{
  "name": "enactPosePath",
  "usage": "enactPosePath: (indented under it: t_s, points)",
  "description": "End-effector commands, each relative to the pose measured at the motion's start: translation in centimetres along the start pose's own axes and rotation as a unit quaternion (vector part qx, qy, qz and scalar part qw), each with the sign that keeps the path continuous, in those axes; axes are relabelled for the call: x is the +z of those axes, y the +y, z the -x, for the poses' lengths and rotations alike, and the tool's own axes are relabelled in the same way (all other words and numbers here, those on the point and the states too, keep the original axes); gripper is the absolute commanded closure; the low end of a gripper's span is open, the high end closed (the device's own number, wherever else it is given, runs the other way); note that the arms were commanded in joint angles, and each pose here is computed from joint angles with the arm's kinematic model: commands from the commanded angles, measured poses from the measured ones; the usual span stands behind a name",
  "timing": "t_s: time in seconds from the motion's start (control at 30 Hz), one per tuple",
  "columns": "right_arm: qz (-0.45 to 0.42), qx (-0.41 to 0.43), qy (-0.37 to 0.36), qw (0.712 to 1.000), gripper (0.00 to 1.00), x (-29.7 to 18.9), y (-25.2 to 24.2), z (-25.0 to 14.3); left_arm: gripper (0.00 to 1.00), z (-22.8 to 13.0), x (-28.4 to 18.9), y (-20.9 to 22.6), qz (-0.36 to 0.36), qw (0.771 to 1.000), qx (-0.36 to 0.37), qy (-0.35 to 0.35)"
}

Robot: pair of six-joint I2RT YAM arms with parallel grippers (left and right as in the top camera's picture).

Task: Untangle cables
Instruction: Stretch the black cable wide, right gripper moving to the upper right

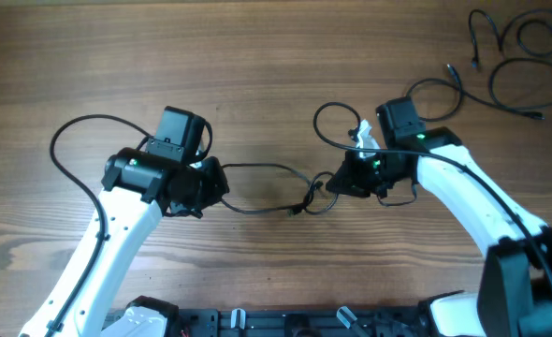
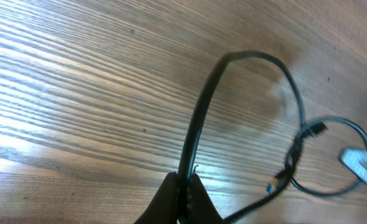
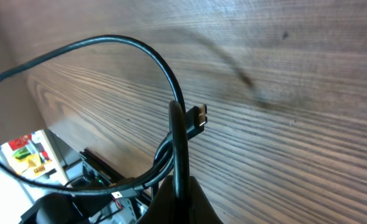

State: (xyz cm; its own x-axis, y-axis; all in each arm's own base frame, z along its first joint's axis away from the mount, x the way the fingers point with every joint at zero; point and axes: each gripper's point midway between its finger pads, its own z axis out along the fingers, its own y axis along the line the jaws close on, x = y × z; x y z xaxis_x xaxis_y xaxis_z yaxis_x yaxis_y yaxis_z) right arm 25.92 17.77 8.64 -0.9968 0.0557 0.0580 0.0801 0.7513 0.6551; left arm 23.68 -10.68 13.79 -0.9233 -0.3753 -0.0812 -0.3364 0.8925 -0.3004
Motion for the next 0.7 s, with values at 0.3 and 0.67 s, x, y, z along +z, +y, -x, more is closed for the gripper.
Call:
enactPosePath:
  t_s: [0.3,0.67]
  points:
    - [0.148,-0.221,-0.18,0.947,0.96,-9.9,11.6,1.0,0.86,-0.6,-0.8,-3.1,-0.092,0.995,-0.014,0.04]
    - [0.07,-0.01,-0.276,0.959,0.96,-11.2,8.1,5.1,0.43,-2.3,-2.4,-7.2,-0.216,0.97,0.074,0.087]
